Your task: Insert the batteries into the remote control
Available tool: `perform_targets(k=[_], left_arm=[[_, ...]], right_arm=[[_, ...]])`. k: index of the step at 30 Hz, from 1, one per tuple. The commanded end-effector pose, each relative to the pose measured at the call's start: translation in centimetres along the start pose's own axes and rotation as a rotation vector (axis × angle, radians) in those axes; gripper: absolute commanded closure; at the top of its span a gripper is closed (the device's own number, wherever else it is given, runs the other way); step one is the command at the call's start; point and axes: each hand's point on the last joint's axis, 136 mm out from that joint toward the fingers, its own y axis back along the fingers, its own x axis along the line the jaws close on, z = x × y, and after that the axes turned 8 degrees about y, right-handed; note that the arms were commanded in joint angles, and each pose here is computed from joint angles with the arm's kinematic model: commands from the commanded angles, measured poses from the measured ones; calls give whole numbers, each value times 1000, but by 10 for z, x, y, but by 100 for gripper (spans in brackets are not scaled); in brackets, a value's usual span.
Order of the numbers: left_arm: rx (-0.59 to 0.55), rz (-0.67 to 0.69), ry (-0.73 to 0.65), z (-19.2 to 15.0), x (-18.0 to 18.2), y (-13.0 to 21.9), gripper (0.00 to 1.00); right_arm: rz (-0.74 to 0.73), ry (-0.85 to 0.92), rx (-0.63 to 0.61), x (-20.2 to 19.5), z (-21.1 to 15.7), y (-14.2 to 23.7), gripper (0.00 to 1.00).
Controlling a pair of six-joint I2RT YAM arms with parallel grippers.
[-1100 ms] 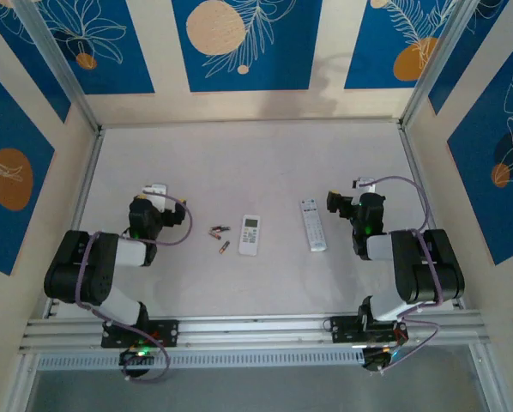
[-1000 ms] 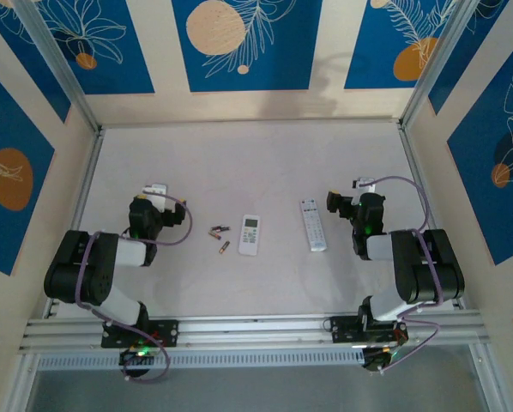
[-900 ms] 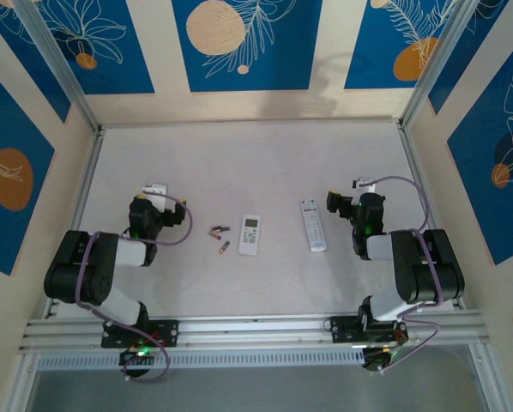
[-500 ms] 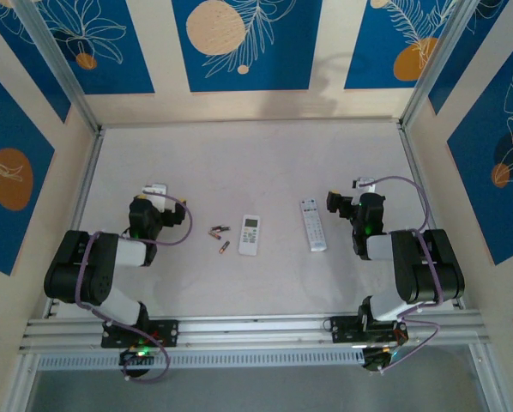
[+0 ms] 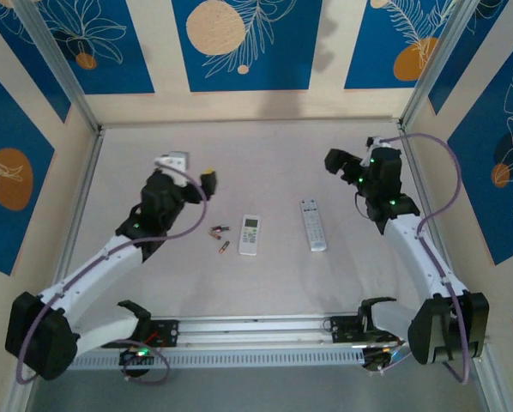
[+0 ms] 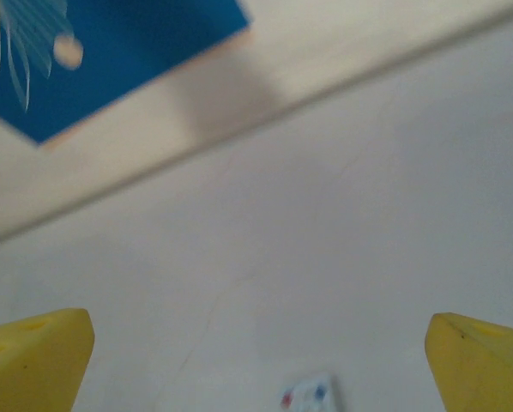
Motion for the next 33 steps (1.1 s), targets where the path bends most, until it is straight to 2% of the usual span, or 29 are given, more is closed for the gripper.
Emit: perform_targets(k=[1, 3, 5, 7, 12, 16, 21, 29, 33], left_arm=[[472, 48, -2, -99, -27, 11, 1], [642, 55, -78, -130, -54, 16, 1], [752, 102, -163, -154, -67, 19, 1], [811, 154, -219, -170, -70, 20, 2], [914, 169, -226, -204, -75, 8, 3], [953, 215, -290, -222, -72, -14, 2], [965, 181, -238, -232, -75, -39, 12], [1000, 151, -190, -250, -71, -66, 13], [1009, 187, -185, -258, -60, -74, 16]], right_arm=[[25, -77, 365, 6, -91, 13, 1], [53, -77, 404, 12, -101, 21, 1], [56, -77, 422, 12, -107, 26, 1], [62, -72, 424, 12, -112, 30, 1], [51, -56, 427, 7, -118, 34, 1], [63, -57, 423, 8, -120, 36, 1], [45, -51, 418, 4, -123, 41, 1], [31, -48, 391, 1, -122, 49, 1], [37, -51, 391, 4, -118, 52, 1]])
